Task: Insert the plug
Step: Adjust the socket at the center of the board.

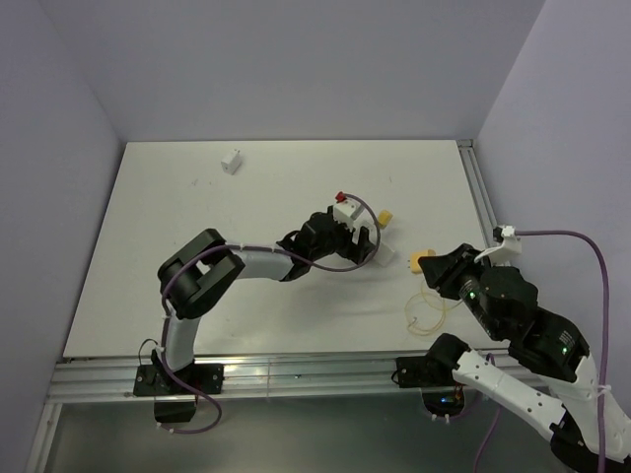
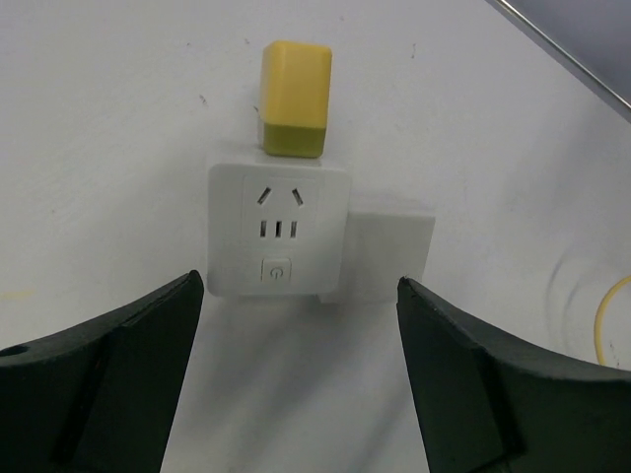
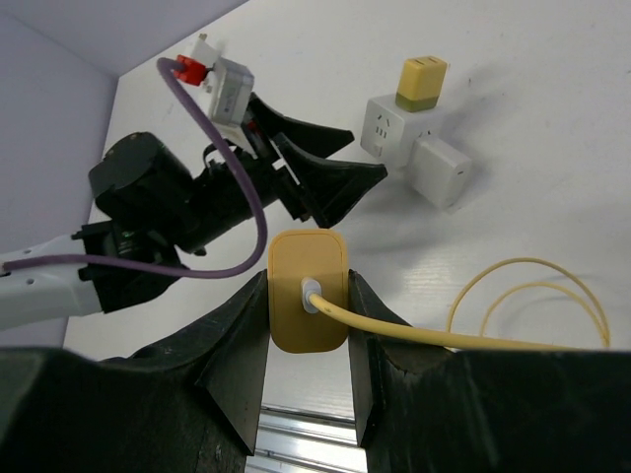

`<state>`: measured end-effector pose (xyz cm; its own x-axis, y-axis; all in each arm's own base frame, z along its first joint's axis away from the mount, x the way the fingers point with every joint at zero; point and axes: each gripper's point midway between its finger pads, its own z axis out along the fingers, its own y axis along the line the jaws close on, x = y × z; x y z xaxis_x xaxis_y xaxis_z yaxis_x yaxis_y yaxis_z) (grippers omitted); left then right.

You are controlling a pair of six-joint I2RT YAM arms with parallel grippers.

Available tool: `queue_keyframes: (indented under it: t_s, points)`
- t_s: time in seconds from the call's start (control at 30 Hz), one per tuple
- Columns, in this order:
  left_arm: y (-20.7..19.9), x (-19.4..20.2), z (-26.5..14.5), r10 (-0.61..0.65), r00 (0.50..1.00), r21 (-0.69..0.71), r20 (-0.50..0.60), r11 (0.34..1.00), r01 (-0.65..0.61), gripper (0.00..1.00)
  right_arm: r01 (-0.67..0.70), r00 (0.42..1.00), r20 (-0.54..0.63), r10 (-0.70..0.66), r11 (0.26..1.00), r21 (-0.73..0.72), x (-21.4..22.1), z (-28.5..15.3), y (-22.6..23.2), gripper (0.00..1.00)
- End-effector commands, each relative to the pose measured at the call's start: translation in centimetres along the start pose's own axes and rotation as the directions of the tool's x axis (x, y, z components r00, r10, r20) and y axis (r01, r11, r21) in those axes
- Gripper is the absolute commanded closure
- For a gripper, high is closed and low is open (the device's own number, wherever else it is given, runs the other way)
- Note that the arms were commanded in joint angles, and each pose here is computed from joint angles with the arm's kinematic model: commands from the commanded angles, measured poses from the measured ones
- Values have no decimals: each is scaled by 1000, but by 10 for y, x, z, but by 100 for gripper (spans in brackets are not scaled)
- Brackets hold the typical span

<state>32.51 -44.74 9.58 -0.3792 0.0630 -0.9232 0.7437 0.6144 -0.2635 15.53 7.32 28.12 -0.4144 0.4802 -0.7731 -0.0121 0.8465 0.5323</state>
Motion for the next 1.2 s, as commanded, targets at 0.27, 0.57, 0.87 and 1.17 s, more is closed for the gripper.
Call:
queue_keyframes:
  t_s: [0.27, 0.57, 0.87, 1.17]
  points:
    - [-1, -13, 35, 27, 999, 8, 17, 1000, -27, 20, -28, 998, 61, 34, 995, -97, -18, -13, 14, 100]
    - [9, -8, 31, 13, 999, -41, 33, 999, -12, 17, -24, 998, 56, 30, 994, -111, -18, -13, 17, 100]
    - [13, -1, 39, 34, 999, -44, 21, 998, -33, 17, -24, 998, 50, 30, 991, -130, -17, -12, 22, 100]
    - [10, -1, 47, 38, 999, -26, 25, 999, -37, 19, -28, 998, 47, 35, 990, -137, -15, -12, 22, 100]
